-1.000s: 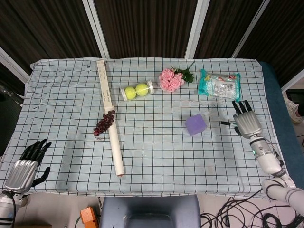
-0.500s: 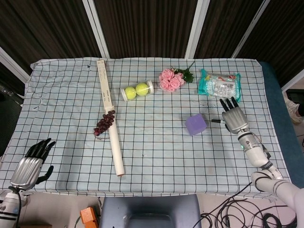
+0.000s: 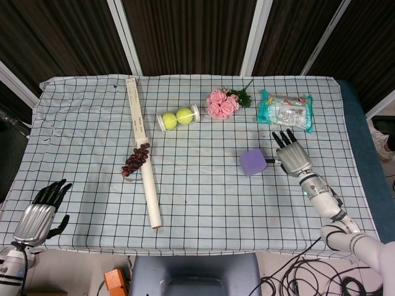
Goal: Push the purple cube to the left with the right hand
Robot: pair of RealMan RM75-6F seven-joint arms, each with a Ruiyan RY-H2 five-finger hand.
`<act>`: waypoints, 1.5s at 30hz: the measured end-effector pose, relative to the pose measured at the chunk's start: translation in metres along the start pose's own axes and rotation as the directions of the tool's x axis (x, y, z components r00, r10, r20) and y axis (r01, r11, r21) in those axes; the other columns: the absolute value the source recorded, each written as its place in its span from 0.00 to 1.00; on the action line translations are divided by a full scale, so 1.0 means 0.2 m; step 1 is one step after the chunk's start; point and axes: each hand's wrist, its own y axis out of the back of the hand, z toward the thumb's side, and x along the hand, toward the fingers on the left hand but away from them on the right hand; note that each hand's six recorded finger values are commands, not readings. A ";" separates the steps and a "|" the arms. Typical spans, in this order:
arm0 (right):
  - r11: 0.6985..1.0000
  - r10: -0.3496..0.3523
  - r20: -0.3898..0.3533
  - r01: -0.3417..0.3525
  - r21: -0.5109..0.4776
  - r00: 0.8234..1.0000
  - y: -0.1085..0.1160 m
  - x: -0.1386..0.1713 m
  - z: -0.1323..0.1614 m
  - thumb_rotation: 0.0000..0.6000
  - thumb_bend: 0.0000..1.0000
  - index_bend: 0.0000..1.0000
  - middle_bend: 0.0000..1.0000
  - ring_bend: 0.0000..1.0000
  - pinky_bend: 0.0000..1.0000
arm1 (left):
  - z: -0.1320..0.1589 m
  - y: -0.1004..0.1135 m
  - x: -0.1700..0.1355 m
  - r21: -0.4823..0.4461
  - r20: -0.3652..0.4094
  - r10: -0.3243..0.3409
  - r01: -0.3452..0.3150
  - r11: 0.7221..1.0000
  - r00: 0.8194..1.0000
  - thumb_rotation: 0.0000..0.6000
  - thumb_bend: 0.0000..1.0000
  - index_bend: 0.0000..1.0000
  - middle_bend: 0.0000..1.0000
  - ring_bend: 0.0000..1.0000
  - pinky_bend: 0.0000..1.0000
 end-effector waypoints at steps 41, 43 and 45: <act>0.991 -0.106 -0.093 0.098 -0.088 0.990 0.44 -0.25 0.60 1.00 0.52 0.74 0.10 0.00 0.00 | -0.03 0.06 -0.07 -0.038 0.012 0.038 -0.038 0.999 0.999 1.00 0.43 0.00 0.00 0.00 0.12; 0.991 -0.106 -0.089 0.098 -0.089 0.990 0.43 -0.23 0.58 1.00 0.52 0.74 0.10 0.00 0.00 | -0.03 0.06 -0.08 -0.038 0.012 0.041 -0.040 0.998 0.999 1.00 0.43 0.00 0.00 0.00 0.12; 0.991 -0.104 -0.083 0.097 -0.091 0.991 0.40 -0.19 0.53 1.00 0.52 0.74 0.10 0.00 0.00 | -0.03 0.06 -0.09 -0.040 0.012 0.046 -0.045 0.998 0.999 1.00 0.43 0.00 0.00 0.00 0.12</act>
